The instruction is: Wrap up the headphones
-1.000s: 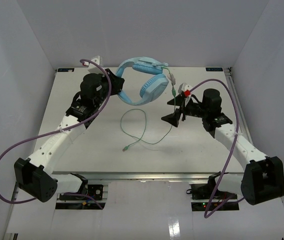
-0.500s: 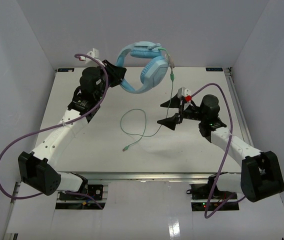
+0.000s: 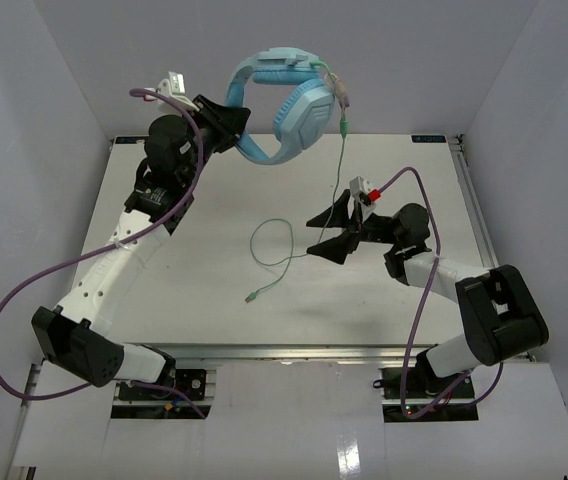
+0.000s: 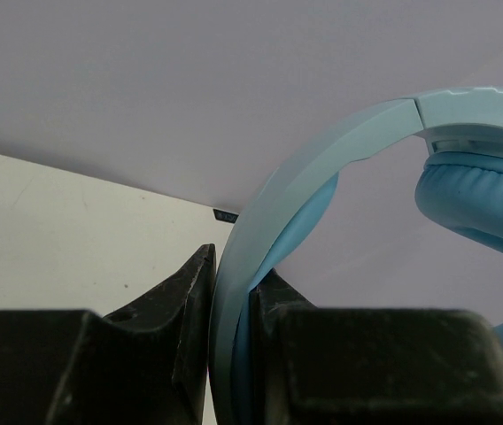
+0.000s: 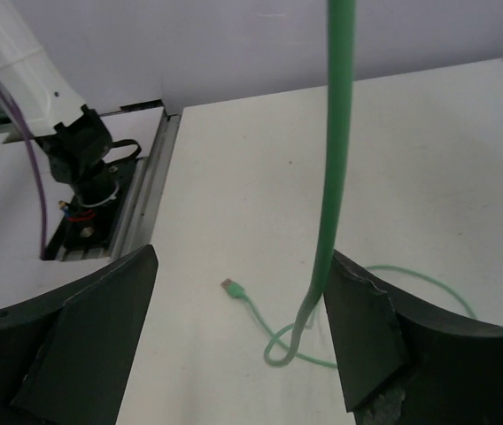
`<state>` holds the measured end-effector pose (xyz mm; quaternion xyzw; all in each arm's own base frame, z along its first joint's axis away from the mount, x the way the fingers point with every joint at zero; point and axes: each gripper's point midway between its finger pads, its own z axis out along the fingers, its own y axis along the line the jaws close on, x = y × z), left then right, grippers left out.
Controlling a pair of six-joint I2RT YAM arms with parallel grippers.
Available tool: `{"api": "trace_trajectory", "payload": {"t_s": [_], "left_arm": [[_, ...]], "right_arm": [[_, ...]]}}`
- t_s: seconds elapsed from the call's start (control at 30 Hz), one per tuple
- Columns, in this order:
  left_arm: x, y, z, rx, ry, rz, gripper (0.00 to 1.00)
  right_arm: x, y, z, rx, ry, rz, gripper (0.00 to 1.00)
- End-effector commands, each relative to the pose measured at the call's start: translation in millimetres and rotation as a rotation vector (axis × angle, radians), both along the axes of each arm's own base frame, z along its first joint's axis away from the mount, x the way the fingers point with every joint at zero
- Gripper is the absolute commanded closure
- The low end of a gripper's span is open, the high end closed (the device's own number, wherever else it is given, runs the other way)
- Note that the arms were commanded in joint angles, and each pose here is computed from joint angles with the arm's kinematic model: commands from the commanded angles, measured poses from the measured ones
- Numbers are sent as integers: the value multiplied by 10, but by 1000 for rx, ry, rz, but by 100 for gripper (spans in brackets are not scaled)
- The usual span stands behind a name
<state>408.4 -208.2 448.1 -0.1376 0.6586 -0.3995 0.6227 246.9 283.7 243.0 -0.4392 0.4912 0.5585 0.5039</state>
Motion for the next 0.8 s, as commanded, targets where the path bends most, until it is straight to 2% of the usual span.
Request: {"api": "trace_trajectory", "payload": {"t_s": [0.0, 0.37, 0.77], "left_arm": [[-107, 106, 624, -116, -114, 8, 100], [-6, 213, 679, -183, -108, 6, 100], [-49, 202, 673, -191, -102, -17, 100]], "right_arm": [[-331, 7, 161, 84, -135, 111, 23], [-587, 281, 197, 104, -121, 203, 29], [-284, 446, 478, 169, -116, 179, 28]]}}
